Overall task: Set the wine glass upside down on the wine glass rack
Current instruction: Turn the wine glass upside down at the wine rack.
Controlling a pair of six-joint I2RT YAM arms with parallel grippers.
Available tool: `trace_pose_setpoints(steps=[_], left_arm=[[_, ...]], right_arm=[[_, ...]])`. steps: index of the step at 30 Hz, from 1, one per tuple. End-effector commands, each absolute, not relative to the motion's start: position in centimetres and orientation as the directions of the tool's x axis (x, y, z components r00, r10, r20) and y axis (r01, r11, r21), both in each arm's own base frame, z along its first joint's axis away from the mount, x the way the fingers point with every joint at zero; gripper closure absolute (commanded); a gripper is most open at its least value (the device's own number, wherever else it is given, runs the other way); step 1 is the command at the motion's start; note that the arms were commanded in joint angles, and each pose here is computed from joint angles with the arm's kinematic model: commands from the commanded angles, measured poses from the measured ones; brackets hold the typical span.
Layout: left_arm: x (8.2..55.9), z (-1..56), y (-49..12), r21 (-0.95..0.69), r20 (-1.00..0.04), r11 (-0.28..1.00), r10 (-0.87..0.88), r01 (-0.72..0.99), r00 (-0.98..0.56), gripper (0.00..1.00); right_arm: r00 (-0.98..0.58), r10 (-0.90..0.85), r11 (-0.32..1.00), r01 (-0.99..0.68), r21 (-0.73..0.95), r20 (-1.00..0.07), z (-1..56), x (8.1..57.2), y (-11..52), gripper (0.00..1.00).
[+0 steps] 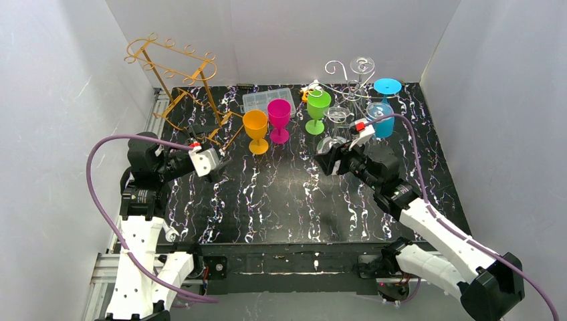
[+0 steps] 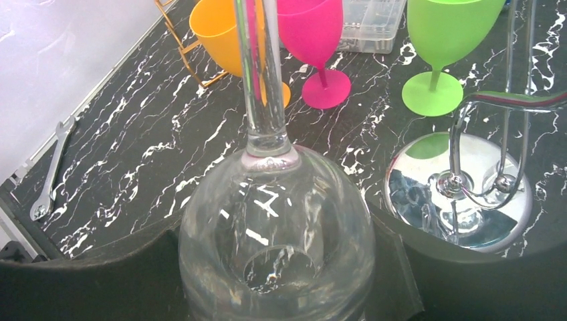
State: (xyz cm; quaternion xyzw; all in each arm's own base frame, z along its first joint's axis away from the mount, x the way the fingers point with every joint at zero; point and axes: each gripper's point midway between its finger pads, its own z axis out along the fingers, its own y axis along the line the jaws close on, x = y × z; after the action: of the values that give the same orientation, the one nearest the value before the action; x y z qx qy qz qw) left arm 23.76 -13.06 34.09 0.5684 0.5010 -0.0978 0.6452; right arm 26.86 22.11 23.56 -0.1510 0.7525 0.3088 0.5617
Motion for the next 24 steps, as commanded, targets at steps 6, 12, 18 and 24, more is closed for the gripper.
trace_pose_setpoints(steps=[6,12,18,24], left_arm=[[23.3,34.6,-13.1,0.635,-0.759,0.336,0.437,0.695,0.483,0.07],[23.3,34.5,-13.1,0.637,-0.758,0.336,0.439,0.694,0.483,0.07],[23.3,34.6,-13.1,0.637,-0.758,0.336,0.439,0.694,0.483,0.07],[23.4,34.6,-13.1,0.638,-0.757,0.336,0.441,0.693,0.483,0.07]], right_arm=[[-0.203,0.234,0.776,-0.550,0.309,-0.951,27.1,27.2,21.0,0.63],[-0.197,0.282,0.786,-0.514,0.343,-0.939,26.8,27.4,20.4,0.63],[-0.201,0.305,0.796,-0.483,0.365,-0.931,26.3,27.8,20.0,0.61],[-0.211,0.319,0.828,-0.413,0.380,-0.924,25.6,28.5,19.2,0.32]])
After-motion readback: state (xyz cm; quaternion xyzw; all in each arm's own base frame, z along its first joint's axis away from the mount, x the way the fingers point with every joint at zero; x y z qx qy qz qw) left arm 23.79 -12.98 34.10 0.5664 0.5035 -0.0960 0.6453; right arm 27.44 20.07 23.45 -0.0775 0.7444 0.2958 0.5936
